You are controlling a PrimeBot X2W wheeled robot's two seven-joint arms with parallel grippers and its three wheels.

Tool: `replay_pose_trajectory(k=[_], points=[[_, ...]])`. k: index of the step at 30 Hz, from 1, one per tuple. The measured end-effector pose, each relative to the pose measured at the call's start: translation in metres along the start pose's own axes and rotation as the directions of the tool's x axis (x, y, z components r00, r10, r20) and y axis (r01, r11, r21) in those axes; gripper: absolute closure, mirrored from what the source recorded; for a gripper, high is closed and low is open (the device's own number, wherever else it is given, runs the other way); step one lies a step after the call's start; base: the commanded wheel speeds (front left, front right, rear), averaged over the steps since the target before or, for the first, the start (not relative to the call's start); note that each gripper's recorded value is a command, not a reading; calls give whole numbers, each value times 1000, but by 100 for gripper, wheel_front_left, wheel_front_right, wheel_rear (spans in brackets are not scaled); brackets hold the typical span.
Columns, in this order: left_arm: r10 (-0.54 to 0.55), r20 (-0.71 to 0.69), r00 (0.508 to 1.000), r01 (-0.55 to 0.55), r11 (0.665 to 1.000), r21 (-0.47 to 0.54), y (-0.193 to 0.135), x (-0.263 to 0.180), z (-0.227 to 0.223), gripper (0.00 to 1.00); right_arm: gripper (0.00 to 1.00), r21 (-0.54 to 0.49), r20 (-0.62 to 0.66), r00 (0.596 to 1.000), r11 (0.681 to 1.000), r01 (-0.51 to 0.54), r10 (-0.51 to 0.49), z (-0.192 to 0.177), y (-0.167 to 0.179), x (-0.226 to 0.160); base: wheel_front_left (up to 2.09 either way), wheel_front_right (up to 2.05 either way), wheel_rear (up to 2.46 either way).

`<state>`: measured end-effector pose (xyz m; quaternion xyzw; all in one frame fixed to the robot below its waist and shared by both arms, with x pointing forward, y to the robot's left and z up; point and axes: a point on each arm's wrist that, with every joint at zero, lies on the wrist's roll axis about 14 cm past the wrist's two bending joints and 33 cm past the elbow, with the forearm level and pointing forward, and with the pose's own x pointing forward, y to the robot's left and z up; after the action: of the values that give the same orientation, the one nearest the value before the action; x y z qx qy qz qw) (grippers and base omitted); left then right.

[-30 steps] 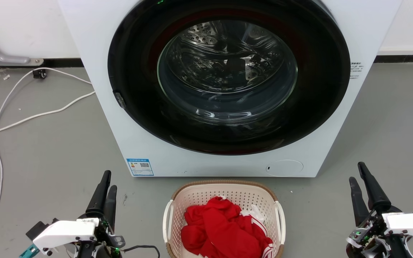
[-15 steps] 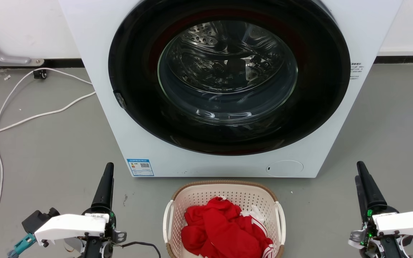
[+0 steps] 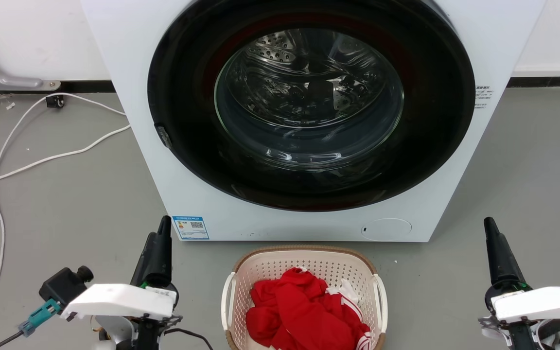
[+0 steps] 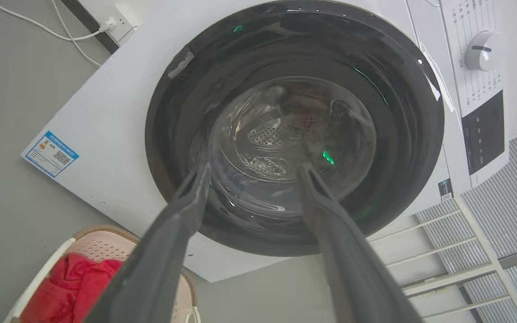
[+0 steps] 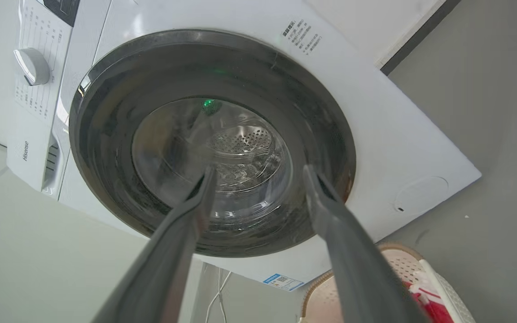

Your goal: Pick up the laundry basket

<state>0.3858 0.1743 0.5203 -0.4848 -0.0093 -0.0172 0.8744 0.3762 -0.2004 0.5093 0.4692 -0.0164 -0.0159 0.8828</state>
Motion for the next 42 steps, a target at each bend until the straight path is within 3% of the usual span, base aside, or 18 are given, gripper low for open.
replay_pose_trajectory(k=[5,16,42], points=[[-8,-8,1000,8,993,117,-3,0,-4,0,0,-113,4,1000,993,-16,17,2,5,0,0,0,0],[-21,-11,1000,23,946,322,-8,-1,-8,0,0,-319,-4,999,946,-53,54,2,14,-3,0,0,0],[-77,-6,997,65,791,608,-20,-2,-13,0,0,-601,-36,994,792,-103,102,-1,28,-8,0,0,0]])
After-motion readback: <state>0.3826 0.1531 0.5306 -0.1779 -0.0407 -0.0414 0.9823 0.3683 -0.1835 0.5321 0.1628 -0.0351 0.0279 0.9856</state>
